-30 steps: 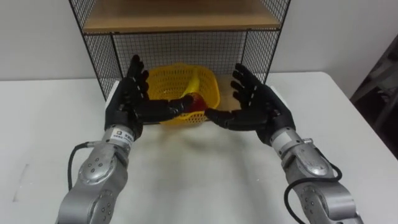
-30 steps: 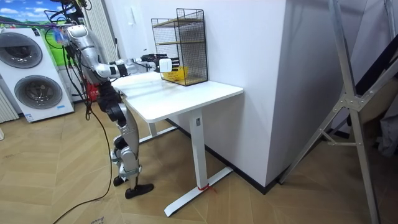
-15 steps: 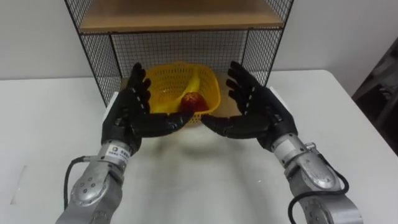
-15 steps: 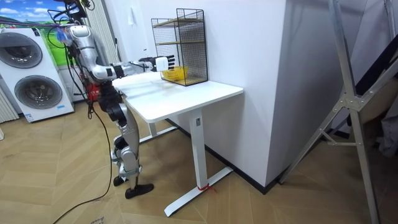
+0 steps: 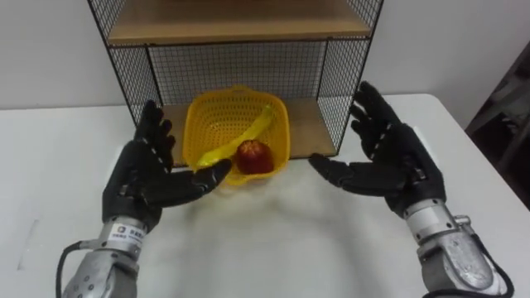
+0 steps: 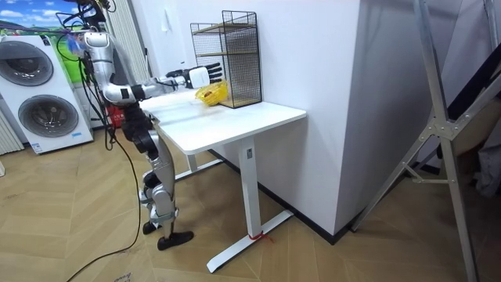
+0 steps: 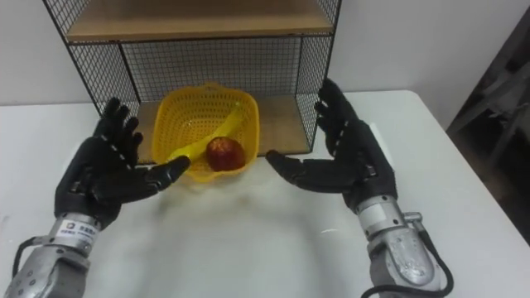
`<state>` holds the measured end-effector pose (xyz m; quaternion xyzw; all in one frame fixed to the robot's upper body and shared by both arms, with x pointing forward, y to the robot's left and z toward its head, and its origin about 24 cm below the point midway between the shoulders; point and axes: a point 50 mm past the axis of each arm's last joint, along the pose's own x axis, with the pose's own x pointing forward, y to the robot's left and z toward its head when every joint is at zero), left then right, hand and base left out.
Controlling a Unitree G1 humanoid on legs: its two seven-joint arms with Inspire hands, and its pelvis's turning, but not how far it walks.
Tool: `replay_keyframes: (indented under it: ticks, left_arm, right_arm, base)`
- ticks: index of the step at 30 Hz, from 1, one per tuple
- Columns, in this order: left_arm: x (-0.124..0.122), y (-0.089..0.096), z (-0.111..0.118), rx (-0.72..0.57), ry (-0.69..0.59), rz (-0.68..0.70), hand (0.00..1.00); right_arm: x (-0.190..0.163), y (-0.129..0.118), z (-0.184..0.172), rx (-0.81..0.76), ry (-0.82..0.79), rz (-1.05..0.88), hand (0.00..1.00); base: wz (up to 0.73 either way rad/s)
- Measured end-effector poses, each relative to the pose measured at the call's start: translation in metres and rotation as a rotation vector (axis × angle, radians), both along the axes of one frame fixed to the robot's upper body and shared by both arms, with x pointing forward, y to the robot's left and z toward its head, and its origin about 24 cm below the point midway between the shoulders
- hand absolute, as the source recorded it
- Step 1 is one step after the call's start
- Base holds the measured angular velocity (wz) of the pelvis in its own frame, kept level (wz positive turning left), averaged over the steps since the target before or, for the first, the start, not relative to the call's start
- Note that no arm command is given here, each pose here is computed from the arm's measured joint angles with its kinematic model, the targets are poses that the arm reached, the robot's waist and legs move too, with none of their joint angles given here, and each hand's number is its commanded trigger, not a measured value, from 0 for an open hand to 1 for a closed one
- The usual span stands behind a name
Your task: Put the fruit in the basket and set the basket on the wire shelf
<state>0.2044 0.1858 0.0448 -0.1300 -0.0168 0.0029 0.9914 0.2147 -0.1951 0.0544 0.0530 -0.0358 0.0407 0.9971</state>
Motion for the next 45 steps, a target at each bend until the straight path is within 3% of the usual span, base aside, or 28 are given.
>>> replay_keyframes:
  ticks: [8,15,20,30,34,38,42,45]
  left_arm:
    - [-0.003,0.016,0.03,-0.06,-0.177,0.172,0.0]
    - [-0.006,0.028,0.034,-0.081,-0.191,0.291,0.0]
    - [-0.019,0.048,0.047,-0.085,-0.247,0.446,0.0]
    - [-0.035,0.076,0.062,-0.109,-0.314,0.737,0.0]
    - [-0.056,0.103,0.08,-0.066,-0.409,0.962,0.0]
    - [-0.087,0.138,0.099,0.086,-0.485,1.234,0.0]
    - [-0.12,0.161,0.114,0.158,-0.541,1.451,0.0]
    - [-0.146,0.181,0.113,0.201,-0.506,1.623,0.0]
  right_arm:
    - [-0.011,-0.018,0.018,-0.002,-0.114,-0.185,0.0]
    - [-0.016,-0.029,0.029,0.004,-0.172,-0.293,0.0]
    - [-0.026,-0.052,0.033,-0.007,-0.197,-0.462,0.0]
    - [-0.035,-0.072,0.04,-0.026,-0.238,-0.693,0.0]
    - [-0.053,-0.099,0.06,-0.076,-0.342,-0.925,0.0]
    - [-0.083,-0.135,0.086,-0.131,-0.479,-1.192,0.0]
    - [-0.115,-0.159,0.092,-0.167,-0.501,-1.407,0.0]
    - [-0.144,-0.178,0.088,-0.141,-0.476,-1.597,0.0]
  base:
    - [0.0]
    - [-0.01]
    - [-0.06]
    - [0.01]
    - [-0.01]
    - [0.0]
    - [0.09]
    - [0.08]
